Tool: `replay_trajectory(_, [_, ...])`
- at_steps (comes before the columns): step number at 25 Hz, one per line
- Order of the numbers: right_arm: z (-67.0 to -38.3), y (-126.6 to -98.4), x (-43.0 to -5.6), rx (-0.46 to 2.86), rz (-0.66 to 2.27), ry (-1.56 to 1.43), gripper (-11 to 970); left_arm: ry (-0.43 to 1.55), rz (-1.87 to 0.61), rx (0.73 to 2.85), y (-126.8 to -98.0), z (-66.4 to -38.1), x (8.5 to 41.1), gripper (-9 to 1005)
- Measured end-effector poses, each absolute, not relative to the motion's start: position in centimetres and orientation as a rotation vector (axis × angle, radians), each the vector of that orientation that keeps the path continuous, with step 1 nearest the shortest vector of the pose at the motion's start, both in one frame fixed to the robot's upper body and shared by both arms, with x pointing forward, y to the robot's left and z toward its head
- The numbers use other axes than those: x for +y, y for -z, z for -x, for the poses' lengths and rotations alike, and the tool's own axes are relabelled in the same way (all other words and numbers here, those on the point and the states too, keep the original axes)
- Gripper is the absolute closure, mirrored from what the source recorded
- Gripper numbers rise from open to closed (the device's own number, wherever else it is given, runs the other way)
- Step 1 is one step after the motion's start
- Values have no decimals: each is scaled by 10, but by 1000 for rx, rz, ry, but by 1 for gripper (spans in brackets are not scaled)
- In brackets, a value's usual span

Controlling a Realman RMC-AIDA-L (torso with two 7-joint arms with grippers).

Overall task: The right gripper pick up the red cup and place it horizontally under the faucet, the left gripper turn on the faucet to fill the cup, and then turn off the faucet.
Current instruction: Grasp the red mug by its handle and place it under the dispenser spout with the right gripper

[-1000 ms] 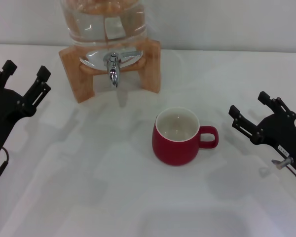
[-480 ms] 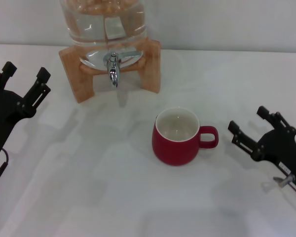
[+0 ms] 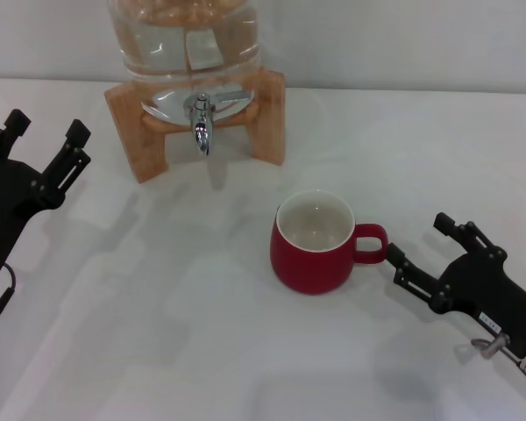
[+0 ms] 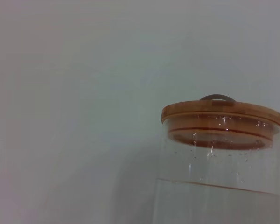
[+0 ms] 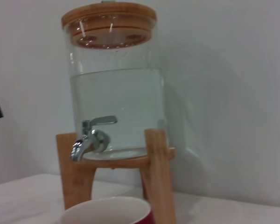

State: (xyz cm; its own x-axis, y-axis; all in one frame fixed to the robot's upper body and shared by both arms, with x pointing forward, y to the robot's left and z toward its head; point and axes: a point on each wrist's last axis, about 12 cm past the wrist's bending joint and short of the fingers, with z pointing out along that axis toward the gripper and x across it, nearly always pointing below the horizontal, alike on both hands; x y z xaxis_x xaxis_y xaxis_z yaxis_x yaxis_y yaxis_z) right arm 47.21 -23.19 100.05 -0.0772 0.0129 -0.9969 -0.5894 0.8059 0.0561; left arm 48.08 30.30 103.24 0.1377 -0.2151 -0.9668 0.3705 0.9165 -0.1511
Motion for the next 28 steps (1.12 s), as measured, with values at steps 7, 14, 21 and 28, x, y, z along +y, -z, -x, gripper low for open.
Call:
replay_trajectory(7, [-470,-999,-227,1587,494,-549,95,423,-133,1370,-1032,-480,304,104])
replay_trajectory(14, [-472,-998,-224,1609,505,-547,96,428,-132,1367,-1033,-481,303,104])
replay_trajectory(21, [-476,-995,-221,1637,520,-540,97,433,-134,1366,-1033,-482,302,104])
replay_trajectory(28, [-485,-995,-214,1663,547,-534,97,434,-132,1368,-1033,-482,302,104])
